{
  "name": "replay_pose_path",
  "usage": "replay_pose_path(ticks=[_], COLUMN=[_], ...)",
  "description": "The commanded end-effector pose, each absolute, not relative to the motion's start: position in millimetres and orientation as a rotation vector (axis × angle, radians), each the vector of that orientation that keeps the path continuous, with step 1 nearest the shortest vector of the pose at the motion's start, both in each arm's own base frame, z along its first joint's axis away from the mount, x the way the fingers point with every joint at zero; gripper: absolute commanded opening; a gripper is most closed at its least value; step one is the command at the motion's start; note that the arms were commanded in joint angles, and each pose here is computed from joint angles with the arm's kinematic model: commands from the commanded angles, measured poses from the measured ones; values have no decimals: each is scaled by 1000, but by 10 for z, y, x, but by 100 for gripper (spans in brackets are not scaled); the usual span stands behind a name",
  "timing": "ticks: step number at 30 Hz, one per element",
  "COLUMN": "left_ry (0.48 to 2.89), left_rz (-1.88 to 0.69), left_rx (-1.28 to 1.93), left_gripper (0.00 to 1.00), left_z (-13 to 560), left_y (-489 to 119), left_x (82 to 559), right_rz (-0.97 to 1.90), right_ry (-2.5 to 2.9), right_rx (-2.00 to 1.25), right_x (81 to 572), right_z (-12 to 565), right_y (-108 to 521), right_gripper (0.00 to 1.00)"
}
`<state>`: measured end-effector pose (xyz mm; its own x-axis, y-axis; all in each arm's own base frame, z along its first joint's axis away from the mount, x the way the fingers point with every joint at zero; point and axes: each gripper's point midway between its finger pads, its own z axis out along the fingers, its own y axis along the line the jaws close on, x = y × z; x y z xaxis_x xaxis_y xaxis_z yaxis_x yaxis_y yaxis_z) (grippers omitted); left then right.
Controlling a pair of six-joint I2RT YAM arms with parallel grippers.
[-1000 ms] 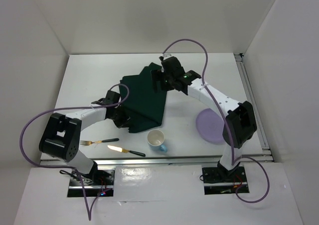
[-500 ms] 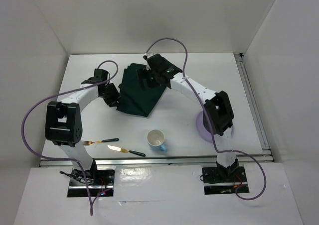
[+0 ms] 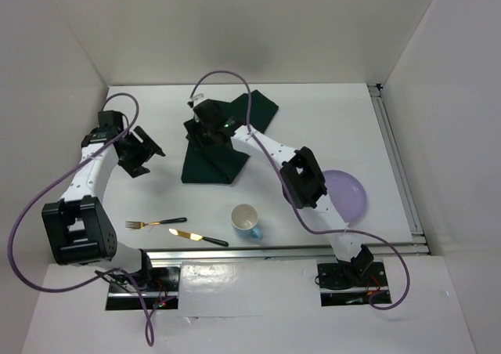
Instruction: Set the dinner table for one person
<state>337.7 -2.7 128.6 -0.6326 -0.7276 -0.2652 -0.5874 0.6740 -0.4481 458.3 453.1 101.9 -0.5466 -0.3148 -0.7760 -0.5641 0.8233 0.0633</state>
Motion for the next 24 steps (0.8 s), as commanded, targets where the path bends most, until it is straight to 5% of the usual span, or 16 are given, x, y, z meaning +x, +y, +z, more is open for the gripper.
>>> replay_pose_path(ticks=[1,15,20,24], left_ry=[2433,2403,2410,2416], left_rz=[-445,-494,-503,-520], left_rx=[-1107,-1135,-1121,-1105], left_gripper=[85,85,85,85], left_z=[1336,1342,1317,1325], left_y=[41,103,89,66], left_x=[3187,3072,3066,3065], right_rz=[331,151,101,181], right_ry=[2071,2027,1971,1870], right_rx=[-666,-622,-543,-420], right_x=[4653,4895,4956,4924], right_z=[1099,688,1027,1798], right_y=[4752,4759,4706,4707], right_gripper=[77,47,0,0])
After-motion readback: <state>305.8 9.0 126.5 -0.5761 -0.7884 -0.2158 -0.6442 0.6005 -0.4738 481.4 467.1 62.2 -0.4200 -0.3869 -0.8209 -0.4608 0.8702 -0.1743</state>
